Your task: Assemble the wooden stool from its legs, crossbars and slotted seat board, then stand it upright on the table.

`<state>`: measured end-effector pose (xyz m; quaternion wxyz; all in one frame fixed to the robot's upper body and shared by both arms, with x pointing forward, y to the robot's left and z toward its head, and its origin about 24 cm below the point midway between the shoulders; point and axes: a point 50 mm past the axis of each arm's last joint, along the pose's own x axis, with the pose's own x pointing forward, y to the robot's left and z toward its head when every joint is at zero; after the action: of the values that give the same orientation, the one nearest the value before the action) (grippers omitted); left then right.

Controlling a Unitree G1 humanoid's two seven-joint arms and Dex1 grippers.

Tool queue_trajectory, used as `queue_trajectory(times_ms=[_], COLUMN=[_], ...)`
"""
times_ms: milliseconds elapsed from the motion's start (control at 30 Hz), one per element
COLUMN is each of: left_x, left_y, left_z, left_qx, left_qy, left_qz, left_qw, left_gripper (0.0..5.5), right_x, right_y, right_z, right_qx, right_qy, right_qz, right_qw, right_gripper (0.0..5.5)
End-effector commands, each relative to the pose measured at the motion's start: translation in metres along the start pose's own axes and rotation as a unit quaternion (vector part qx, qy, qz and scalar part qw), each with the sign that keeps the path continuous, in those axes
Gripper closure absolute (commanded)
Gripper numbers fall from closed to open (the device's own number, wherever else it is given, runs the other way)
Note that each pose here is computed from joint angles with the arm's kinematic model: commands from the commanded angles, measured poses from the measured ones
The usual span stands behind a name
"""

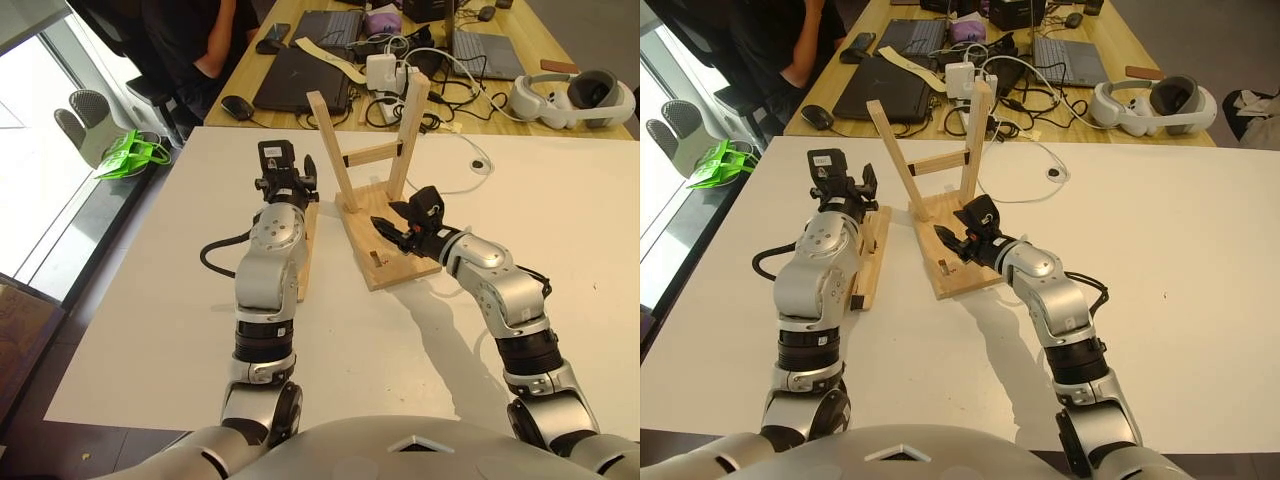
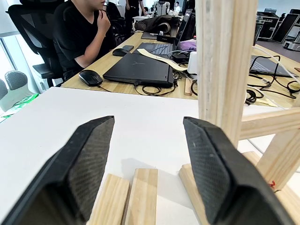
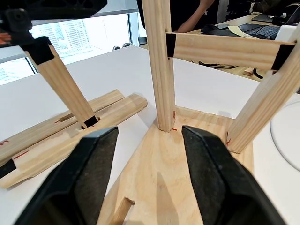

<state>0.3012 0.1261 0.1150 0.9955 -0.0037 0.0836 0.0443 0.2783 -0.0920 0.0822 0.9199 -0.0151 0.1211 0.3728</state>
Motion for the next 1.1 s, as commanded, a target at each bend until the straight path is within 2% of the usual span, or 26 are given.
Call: queue_trajectory(times_ms=[33, 133, 333, 433, 533, 600, 700, 767, 867, 1000, 1100], left_x=[0.003, 0.005, -0.01, -0.016, -0.007, 0.001, 0.002, 0.0, 0.0, 0.001, 0.002], left_y=[0.017, 0.022, 0.024, 0.021, 0.016, 0.014, 0.018, 0.026, 0.027, 0.029, 0.042], left_z=[-0.024, 0.01, 0.14, 0.167, 0.136, 0.088, 0.018, -0.012, -0.025, -0.016, -0.017], left_qx=[0.014, -0.012, -0.073, -0.078, -0.063, -0.036, 0.021, 0.037, 0.046, 0.049, 0.063], left_qy=[0.063, 0.006, -0.196, -0.232, -0.177, -0.088, 0.026, 0.073, 0.093, 0.07, 0.068], left_qz=[0.023, 0.019, -0.013, -0.027, -0.017, 0.005, 0.038, 0.053, 0.049, 0.048, 0.061], left_qw=[0.998, 1.0, 0.978, 0.969, 0.982, 0.995, 0.999, 0.995, 0.993, 0.995, 0.994], left_gripper=[2.79, 2.79, 2.79, 2.79, 2.79, 2.79, 2.79, 2.79, 2.79, 2.79, 2.79], right_x=[0.001, 0.001, -0.001, -0.001, 0.0, 0.0, 0.0, -0.001, -0.002, -0.001, -0.001], right_y=[-0.002, -0.002, -0.003, -0.004, -0.003, -0.003, -0.004, -0.005, -0.005, -0.004, -0.004], right_z=[0.004, 0.004, 0.004, 0.003, 0.004, 0.004, 0.004, 0.004, 0.003, 0.003, 0.003], right_qx=[-0.005, -0.003, -0.001, -0.001, -0.002, -0.002, -0.004, -0.004, -0.004, -0.004, -0.003], right_qy=[-0.004, -0.006, -0.006, -0.006, -0.007, -0.006, -0.005, -0.004, -0.002, -0.003, -0.003], right_qz=[-0.005, -0.008, -0.013, -0.014, -0.012, -0.011, -0.011, -0.011, -0.011, -0.012, -0.011], right_qw=[1.0, 1.0, 1.0, 1.0, 1.0, 1.0, 1.0, 1.0, 1.0, 1.0, 1.0], right_gripper=[2.99, 2.99, 2.99, 2.99, 2.99, 2.99, 2.99, 2.99, 2.99, 2.99, 2.99])
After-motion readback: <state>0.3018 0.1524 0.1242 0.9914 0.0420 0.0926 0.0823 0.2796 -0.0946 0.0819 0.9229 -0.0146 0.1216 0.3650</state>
